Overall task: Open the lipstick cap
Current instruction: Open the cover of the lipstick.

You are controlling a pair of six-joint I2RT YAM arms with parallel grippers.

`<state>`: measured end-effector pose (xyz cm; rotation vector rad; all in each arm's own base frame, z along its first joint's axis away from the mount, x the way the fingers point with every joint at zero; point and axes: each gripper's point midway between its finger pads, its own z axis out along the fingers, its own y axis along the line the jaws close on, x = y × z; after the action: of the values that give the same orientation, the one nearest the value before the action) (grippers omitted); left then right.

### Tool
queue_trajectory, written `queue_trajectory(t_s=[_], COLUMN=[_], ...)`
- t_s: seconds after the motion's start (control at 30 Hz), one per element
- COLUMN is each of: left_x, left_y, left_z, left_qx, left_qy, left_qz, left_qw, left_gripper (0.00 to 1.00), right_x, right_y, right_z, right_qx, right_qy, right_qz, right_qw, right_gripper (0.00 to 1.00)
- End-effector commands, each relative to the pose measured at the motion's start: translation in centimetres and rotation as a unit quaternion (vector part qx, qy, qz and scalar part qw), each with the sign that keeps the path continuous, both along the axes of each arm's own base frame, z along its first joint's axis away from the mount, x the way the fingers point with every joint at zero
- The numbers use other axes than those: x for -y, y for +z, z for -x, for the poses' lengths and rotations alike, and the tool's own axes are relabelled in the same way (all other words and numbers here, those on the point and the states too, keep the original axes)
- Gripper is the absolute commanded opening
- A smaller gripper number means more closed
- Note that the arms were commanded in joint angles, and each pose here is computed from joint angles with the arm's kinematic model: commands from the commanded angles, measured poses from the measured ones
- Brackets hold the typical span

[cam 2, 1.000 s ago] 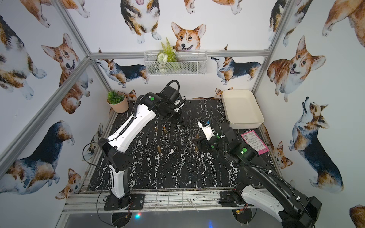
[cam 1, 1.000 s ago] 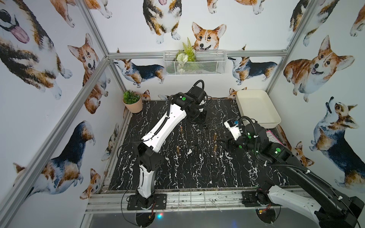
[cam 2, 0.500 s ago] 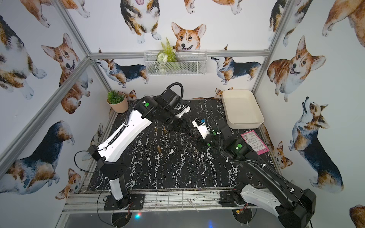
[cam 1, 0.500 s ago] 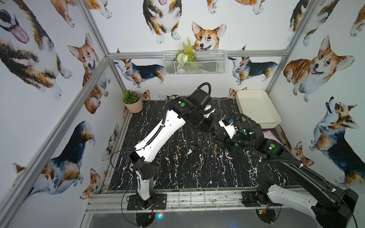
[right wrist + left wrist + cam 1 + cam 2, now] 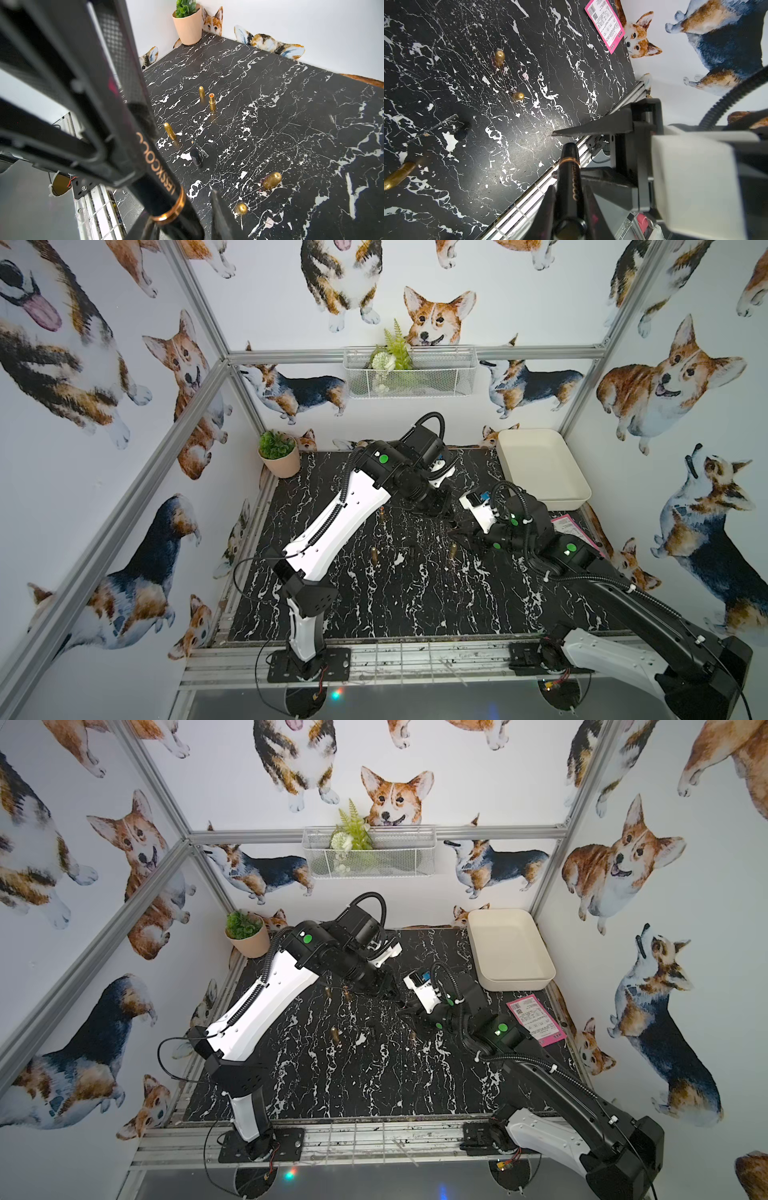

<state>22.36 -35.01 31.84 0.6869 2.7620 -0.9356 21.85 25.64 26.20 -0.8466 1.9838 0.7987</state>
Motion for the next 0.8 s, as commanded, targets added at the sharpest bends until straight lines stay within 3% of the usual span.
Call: queue_trajectory(t_s=[0.0,0.27,0.53,0.77], left_x=[-0.33,-0.45,-0.51,-0.70], left_y=[-0.51,-0.28,-0.37,-0.46], left_z=[0.66,0.19,-0.10,0.07], left_qx=[-0.015,-0.010,-0.017,-0.019], left_qy=[-0.009,-0.004,-0.004,-0.010], left_qz=[-0.012,-0.015,-0.012,-0.014], left_qw=[1.000,1.000,1.000,1.000], left_gripper=[0.19,0.18,0.10,0.08], right_x=[-0.18,-0.35,-0.02,0.20], right_y=[1.02,0.93,0.70,0.51], right_z=[-0.39,-0.15,0.32,0.44], right_qx=[0.022,0.017,0.015,0.014], right_qy=[0.000,0.008,0.004,-0.001], right_qz=[-0.008,-0.007,-0.006,-0.007], right_qw=[1.000,1.000,1.000,1.000], right_gripper=[0.38,0.27,0.16,0.01])
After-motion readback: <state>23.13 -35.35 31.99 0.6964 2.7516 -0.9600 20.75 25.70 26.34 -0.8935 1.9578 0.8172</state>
